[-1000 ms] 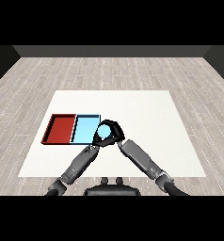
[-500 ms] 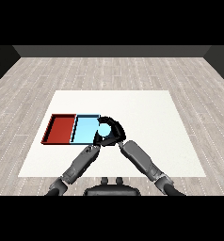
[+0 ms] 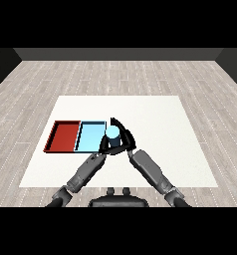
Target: Pick the blue can and put it in the blue box
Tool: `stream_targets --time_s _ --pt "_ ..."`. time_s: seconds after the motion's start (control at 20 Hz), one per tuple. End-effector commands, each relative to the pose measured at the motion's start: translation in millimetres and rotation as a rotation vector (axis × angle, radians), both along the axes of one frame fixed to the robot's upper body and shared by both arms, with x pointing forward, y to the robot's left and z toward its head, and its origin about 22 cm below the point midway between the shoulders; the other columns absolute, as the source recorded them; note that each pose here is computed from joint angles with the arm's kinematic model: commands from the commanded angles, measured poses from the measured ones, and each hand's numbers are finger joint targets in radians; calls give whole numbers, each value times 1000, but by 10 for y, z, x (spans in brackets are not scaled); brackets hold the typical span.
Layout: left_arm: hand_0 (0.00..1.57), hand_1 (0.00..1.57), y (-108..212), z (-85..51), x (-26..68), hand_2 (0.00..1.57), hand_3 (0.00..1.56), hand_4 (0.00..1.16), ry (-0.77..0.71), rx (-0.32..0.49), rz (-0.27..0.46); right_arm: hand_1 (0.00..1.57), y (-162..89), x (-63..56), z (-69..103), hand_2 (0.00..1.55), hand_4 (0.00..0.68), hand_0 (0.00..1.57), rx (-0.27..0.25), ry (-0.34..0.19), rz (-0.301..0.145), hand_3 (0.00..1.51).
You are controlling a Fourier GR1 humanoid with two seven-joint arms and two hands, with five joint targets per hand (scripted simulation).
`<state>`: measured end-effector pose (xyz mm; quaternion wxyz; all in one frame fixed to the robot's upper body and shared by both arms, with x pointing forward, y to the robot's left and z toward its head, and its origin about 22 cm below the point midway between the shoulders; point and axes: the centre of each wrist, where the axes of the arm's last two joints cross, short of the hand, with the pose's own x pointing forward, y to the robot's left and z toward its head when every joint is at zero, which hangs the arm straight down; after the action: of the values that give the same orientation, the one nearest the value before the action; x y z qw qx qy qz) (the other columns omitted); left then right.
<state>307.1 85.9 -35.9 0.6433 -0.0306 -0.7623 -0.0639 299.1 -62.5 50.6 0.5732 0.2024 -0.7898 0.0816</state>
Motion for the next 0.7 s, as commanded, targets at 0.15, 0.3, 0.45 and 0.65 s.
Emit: stream_targets --time_s 0.15,0.3,0.45,0.65 --pt "1571 1571 192 93 160 1571 1508 1133 4 24 33 0 -306 -146 18 0 0 0 24 6 4 0" --pt "1571 1571 202 13 191 1571 1500 1131 -16 34 33 0 -350 -76 282 0 0 0 51 -6 -24 0" --pt "1571 1571 258 -210 65 1571 1502 1126 -19 40 38 0 -725 -173 95 0 0 0 84 -39 -64 0" --pt "1571 1571 255 -95 -10 1571 1493 1126 -10 95 65 0 -832 -279 251 0 0 0 102 -72 -128 0"
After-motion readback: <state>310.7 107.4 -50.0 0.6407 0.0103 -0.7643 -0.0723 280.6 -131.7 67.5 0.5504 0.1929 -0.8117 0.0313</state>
